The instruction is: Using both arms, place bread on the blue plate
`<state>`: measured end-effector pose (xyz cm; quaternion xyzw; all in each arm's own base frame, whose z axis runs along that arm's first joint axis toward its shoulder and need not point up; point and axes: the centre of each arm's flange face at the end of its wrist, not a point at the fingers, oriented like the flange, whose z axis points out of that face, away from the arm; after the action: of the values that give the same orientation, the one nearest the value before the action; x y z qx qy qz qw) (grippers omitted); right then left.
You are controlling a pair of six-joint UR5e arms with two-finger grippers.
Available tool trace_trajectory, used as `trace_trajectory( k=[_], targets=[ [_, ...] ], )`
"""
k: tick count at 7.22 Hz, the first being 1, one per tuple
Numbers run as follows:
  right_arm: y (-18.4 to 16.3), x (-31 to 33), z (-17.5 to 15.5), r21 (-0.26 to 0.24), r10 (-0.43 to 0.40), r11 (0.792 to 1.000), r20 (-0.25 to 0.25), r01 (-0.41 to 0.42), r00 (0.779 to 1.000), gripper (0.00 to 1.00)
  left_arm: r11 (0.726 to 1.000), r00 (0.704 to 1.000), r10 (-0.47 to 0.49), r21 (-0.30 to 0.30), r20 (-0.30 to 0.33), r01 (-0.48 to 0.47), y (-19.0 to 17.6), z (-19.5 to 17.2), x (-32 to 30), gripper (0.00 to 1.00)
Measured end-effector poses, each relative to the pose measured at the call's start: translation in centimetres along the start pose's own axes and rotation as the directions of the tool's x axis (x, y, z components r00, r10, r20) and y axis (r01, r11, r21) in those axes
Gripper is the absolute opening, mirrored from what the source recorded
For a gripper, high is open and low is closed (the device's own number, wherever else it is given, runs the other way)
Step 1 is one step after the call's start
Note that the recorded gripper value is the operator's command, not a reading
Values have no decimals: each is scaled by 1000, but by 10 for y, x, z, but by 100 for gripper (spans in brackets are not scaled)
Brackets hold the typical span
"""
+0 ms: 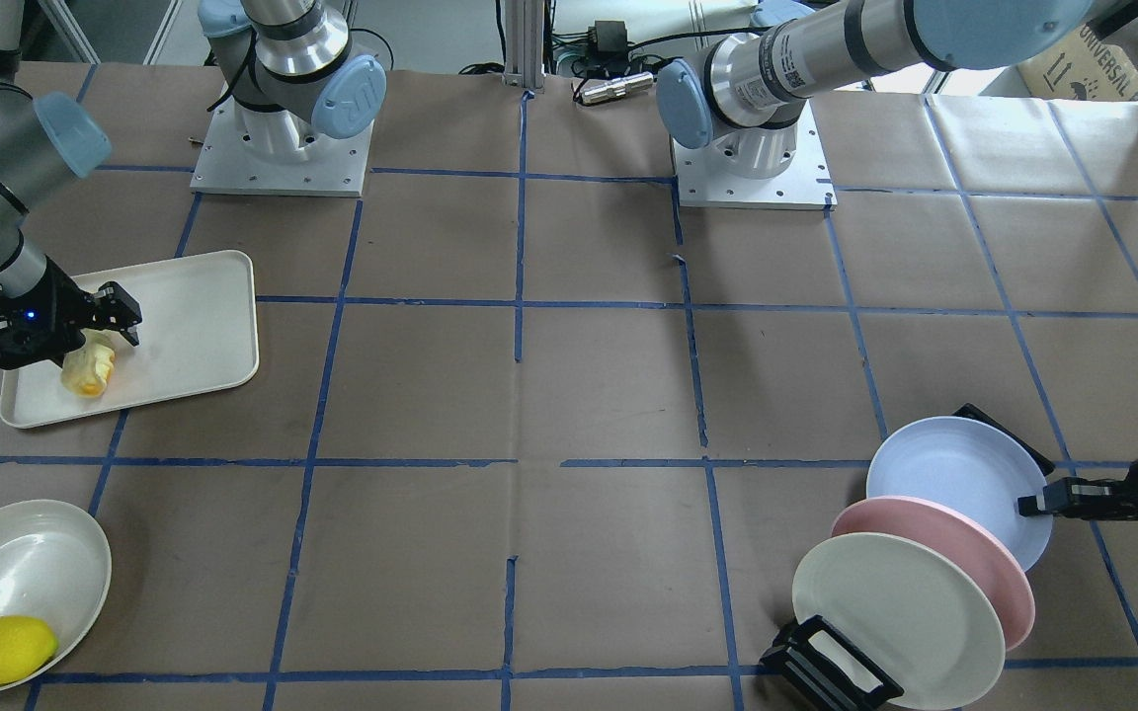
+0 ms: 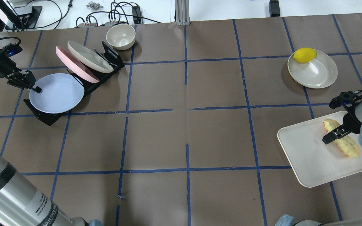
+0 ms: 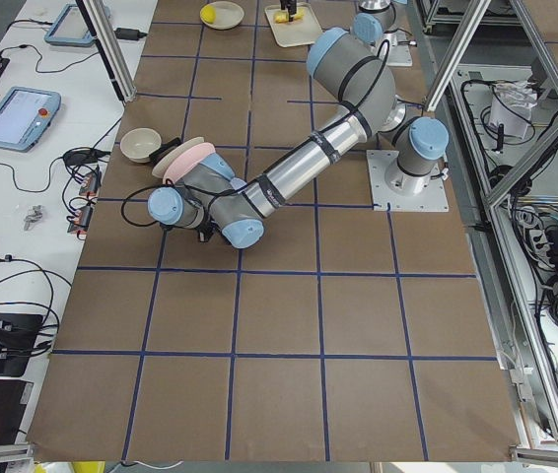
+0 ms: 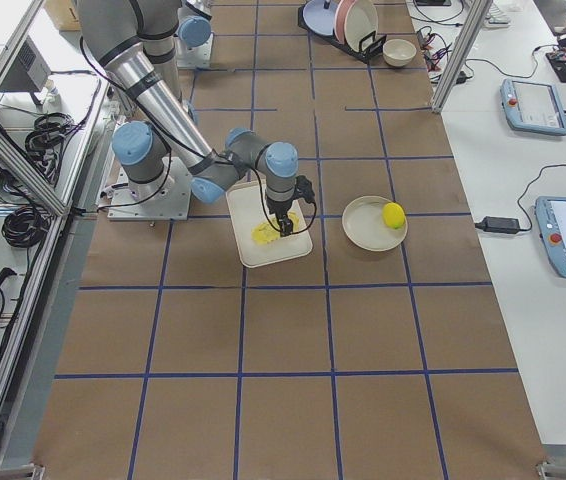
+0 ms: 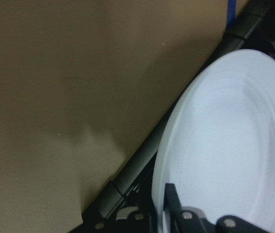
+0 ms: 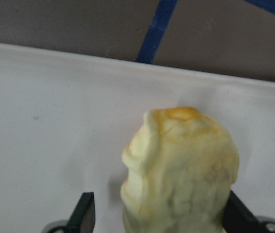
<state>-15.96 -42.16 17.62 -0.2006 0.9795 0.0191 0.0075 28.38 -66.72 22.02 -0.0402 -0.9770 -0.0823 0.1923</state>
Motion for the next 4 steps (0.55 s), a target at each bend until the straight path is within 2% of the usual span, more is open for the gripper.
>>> trace_trajectory(
  k=[1,2,4],
  targets=[
    [1,1,5,-9,7,1000,8,-7,1000,18,1000,1000,4,5,10,-4,1,-9,2,12],
    [1,0,0,-16,20,1000,1,-20,1000,18,1000,1000,8,7,18,-8,2,-16,4,8],
    [2,-15,-40,-12,38,999,-41,-39,998,19,1000,999,11,-2,31,-11,5,-21,4,4]
  ],
)
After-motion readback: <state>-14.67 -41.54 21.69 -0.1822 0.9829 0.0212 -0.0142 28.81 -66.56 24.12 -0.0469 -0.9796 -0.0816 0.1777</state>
